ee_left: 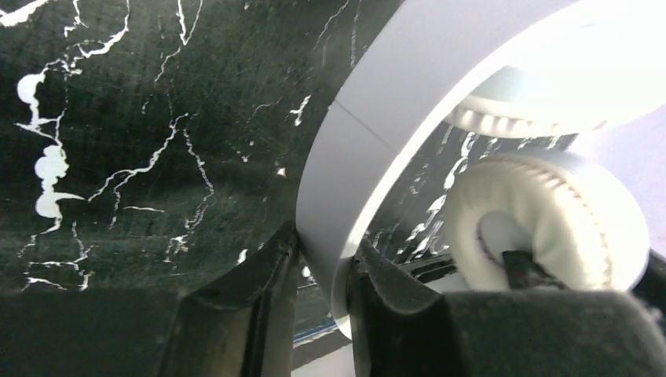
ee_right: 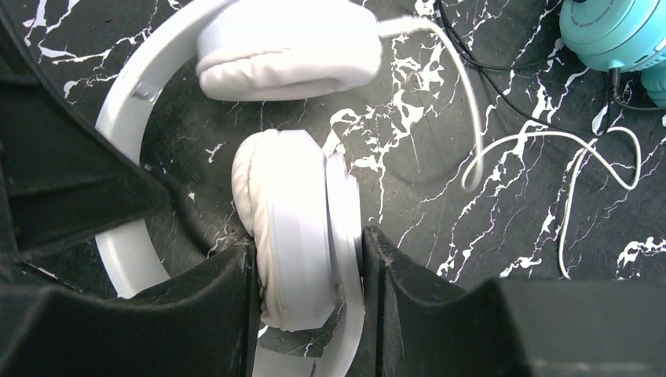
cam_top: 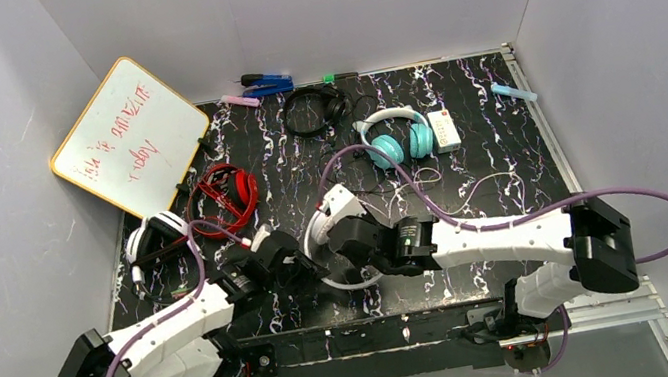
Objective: Wrap the headphones
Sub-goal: Pick up the headphones from the center of the board, then place the headphones at the center of the board.
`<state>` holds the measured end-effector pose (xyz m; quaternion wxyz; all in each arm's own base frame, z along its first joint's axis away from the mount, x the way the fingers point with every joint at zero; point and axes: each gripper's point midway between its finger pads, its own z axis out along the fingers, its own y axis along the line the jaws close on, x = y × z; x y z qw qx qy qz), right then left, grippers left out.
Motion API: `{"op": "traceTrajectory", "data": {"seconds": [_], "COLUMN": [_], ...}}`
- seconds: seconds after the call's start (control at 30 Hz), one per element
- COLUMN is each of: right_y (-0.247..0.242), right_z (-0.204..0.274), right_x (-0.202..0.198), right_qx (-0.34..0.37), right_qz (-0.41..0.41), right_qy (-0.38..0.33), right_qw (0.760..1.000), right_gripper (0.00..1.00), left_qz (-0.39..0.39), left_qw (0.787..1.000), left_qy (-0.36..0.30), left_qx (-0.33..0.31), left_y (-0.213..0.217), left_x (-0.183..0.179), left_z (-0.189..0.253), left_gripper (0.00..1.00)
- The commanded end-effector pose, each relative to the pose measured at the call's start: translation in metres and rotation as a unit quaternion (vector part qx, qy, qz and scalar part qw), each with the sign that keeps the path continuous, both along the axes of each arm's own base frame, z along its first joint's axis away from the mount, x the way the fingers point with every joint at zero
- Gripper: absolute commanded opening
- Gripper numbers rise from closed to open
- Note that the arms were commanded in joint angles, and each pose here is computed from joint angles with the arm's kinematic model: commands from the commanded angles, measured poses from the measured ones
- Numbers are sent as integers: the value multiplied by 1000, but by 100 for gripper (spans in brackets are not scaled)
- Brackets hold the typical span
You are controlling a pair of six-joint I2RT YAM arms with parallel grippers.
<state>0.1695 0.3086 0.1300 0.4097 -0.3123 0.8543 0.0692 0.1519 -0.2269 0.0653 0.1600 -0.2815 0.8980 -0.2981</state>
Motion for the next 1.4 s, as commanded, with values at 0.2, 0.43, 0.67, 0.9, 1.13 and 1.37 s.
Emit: {"op": "traceTrajectory", "data": {"seconds": [0.2,0.43,0.67,0.9,1.13,1.37], "right_y": [-40,-119,-103,-69,-49,-39], "right_z": [7,-27,-17,35,81,106], "right_x": [25,14,9,12,-16,-19], "right_qx": [58,102,141,195,225,205], "right_qz": [-255,-497,-459,-227,13,106], "right_qy": [-7,66,111,85,47,1], "right_qw": [965,859,870,950,973,973], "right_gripper": [39,50,99,99,99,99], "left_qz": [48,55,25,-106,-224,-326], "left_qw": [995,987,971,908,855,821], "left_qy": [-56,-95,-158,-218,-205,-206], "left_qx": [68,116,177,340,420,421], "left_y": [27,55,67,85,89,76], "left_x": [14,16,31,50,50,46], "left_z": [-2,2,29,80,103,101], "left_gripper": [0,0,0,0,0,0]}}
